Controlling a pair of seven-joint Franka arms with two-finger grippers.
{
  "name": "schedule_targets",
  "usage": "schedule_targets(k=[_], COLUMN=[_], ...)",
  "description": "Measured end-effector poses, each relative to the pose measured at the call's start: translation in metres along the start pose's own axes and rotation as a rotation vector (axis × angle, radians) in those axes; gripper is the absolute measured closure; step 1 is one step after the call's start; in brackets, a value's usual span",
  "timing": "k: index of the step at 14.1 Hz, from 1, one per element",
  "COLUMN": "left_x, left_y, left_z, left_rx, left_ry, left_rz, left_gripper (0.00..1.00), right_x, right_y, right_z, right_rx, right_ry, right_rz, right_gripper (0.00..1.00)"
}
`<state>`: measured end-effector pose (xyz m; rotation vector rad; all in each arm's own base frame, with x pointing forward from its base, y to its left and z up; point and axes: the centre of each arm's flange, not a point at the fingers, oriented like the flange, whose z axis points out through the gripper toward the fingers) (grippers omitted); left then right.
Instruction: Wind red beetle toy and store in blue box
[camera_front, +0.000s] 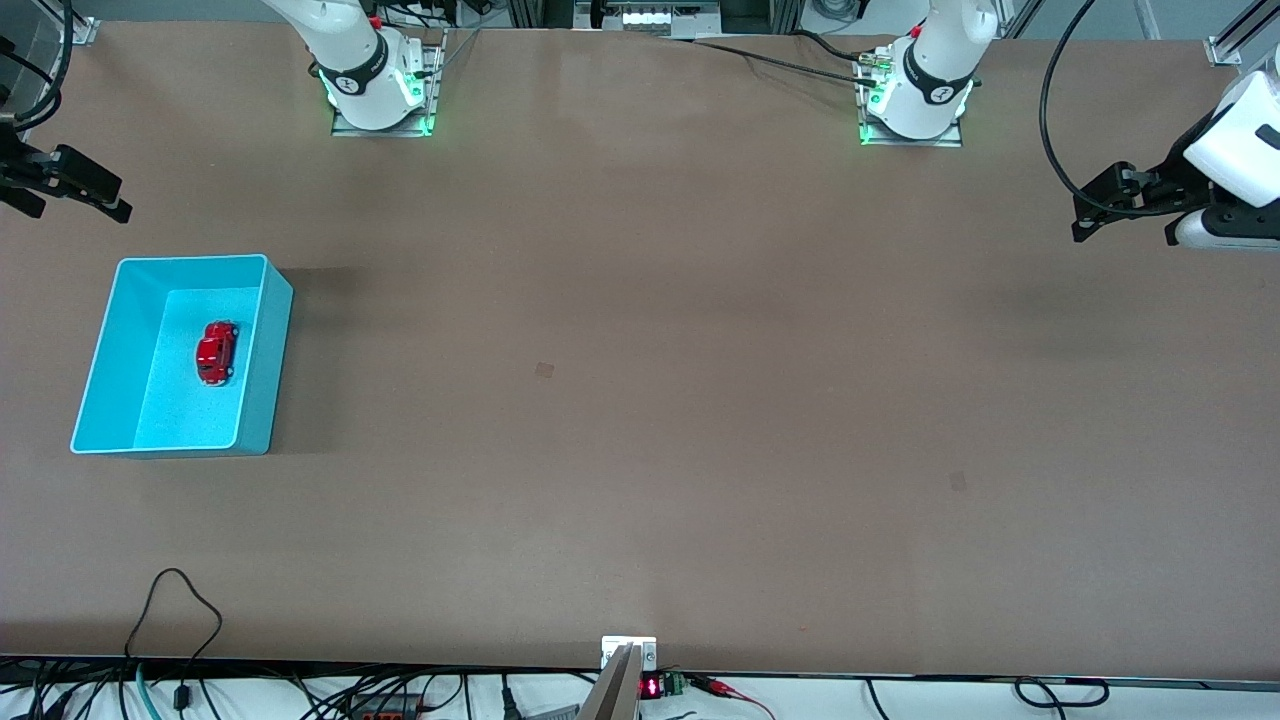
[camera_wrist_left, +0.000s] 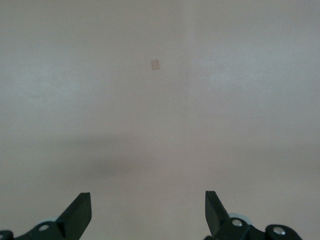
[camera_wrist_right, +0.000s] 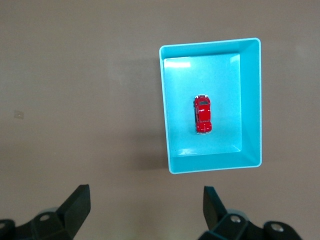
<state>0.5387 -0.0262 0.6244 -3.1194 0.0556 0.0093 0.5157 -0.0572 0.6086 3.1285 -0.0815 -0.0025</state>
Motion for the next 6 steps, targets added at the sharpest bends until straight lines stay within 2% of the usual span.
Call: schedule_targets(k=[6], left_x=[-0.0003], left_y=[0.0000], left_z=[0.0002], left_rx=[0.000], left_ry=[-0.002], left_rz=[0.000], left_gripper=[0.00], right_x=[-0.0011], right_y=[-0.0004], right_z=[0.0003], right_rx=[0.000], right_ry=[-0.009], right_rz=[0.001], right_gripper=[0.00])
